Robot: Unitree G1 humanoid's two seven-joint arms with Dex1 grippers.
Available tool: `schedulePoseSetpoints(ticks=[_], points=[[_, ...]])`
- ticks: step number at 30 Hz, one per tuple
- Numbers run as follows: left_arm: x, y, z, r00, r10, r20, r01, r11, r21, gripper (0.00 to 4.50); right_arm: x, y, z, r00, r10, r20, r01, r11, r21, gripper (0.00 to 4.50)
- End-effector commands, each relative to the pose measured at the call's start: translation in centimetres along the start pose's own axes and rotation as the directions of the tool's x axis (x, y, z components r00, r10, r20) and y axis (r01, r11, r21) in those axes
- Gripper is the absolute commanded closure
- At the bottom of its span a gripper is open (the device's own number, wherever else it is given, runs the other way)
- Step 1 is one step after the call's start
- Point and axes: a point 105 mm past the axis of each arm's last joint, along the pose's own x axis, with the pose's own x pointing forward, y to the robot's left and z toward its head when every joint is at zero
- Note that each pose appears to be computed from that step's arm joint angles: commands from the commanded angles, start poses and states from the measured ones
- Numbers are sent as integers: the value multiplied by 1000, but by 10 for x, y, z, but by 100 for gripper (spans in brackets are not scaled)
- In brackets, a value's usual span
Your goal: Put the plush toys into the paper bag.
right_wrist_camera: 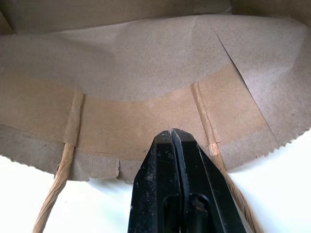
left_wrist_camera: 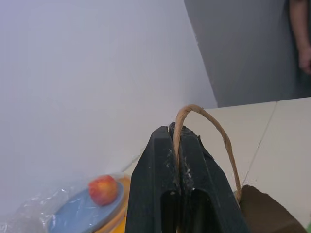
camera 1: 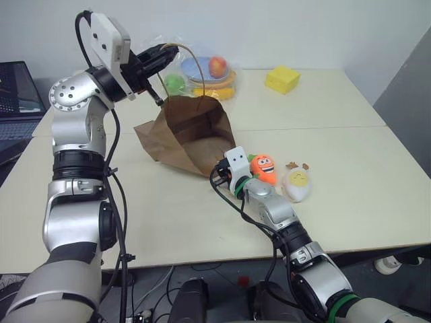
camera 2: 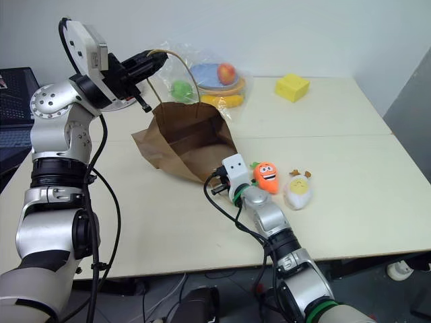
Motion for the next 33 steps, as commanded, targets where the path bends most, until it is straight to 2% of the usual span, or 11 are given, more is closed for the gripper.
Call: schedulePoseSetpoints(ticks=[1,5,8,13,17,20,23,29,33], points=[[2,10,31,995,23,94,-29,998,60,450,-2,-6,-22,996,-34,-79,35,999,7,449],[-1,9,26,996,28,82,-33,998,56,450,-2,-9,-23,995,-48,-82,49,999,8,449],[-5,-2,7,1000,-16,15,15,1000,25,450,-2,-7,-19,997,-37,-65,39,999,17,449],[-6,-31,-17,993,-109,-47,110,994,25,450,-3,4,3,998,25,52,-27,999,35,449],[-3,-37,-14,992,-123,-25,123,992,-3,450,-5,10,14,992,59,115,-64,997,38,449],[-2,-43,-18,987,-155,-43,155,988,-18,450,-12,16,38,969,105,225,-106,994,-6,449],[-2,-46,-20,985,-162,-52,162,987,-18,450,-19,17,53,949,129,286,-102,989,-108,359],[1,-54,-24,978,-197,-62,195,980,-39,450,-37,24,75,916,203,346,-161,976,-147,144],[2,-59,-28,973,-219,-71,216,975,-48,450,-64,26,100,882,245,403,-193,967,-166,2]])
